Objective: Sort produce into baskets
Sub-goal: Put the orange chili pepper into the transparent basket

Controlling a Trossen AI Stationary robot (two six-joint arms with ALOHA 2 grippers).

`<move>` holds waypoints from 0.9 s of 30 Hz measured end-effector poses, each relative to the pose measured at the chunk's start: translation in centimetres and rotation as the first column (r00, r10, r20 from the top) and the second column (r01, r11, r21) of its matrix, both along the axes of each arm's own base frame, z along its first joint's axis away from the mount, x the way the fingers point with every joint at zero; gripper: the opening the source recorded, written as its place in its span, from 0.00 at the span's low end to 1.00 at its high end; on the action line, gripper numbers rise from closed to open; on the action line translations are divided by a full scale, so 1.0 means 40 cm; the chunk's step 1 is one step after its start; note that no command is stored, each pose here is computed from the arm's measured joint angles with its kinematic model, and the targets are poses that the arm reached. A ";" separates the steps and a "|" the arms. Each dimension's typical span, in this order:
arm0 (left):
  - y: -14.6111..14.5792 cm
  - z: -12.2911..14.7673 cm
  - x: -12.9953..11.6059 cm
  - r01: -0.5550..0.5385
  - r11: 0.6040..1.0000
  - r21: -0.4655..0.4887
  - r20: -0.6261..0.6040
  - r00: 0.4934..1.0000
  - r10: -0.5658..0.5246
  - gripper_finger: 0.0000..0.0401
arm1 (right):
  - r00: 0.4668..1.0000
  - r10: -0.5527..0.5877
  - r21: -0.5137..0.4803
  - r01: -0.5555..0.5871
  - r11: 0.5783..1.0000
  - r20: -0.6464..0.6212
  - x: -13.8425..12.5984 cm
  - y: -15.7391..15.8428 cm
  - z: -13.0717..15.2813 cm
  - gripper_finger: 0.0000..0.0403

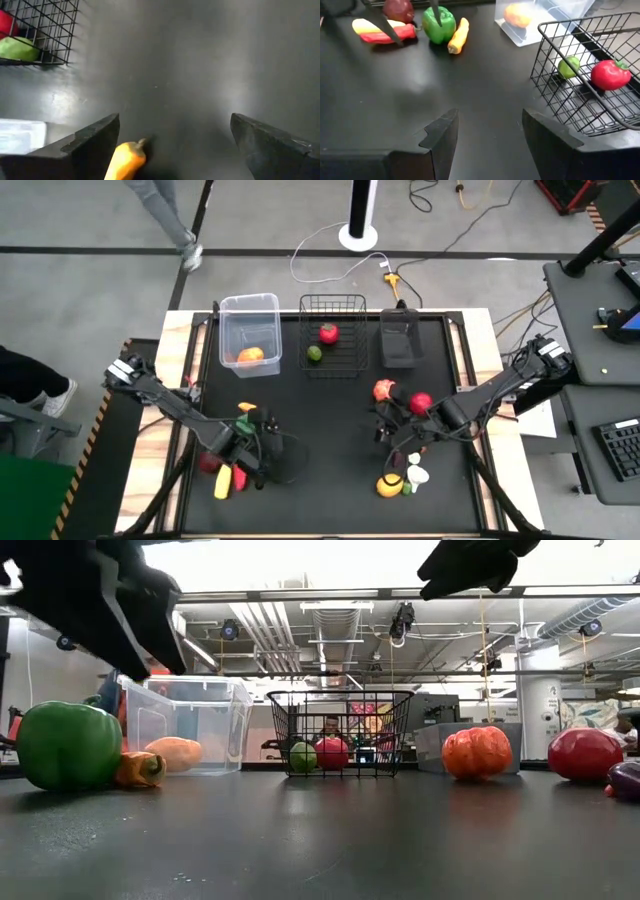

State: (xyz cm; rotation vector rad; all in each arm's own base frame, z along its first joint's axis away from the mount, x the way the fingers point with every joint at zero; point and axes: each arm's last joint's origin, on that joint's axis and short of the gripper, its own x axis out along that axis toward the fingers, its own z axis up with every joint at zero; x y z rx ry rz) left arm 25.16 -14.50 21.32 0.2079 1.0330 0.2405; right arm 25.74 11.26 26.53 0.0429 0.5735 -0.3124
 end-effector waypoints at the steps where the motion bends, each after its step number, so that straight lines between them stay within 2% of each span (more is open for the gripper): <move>1: 0.005 -0.005 0.003 0.003 1.000 0.014 -0.016 1.000 -0.003 0.90 | 1.000 0.000 -0.001 0.000 1.000 -0.001 0.000 0.000 0.000 0.52; 16: 0.060 -0.084 0.035 -0.010 0.993 0.117 -0.224 0.974 0.036 0.90 | 1.000 -0.019 -0.016 0.019 1.000 0.011 -0.001 -0.002 -0.012 0.52; 22: 0.073 -0.099 0.020 0.003 0.989 0.151 -0.338 0.940 0.049 0.90 | 1.000 -0.019 -0.009 0.019 1.000 0.023 0.000 -0.002 -0.018 0.52; 27: 0.076 -0.101 0.023 0.032 0.987 0.157 -0.351 0.936 0.025 0.90 | 1.000 -0.018 -0.011 0.019 1.000 0.019 -0.001 -0.002 -0.021 0.52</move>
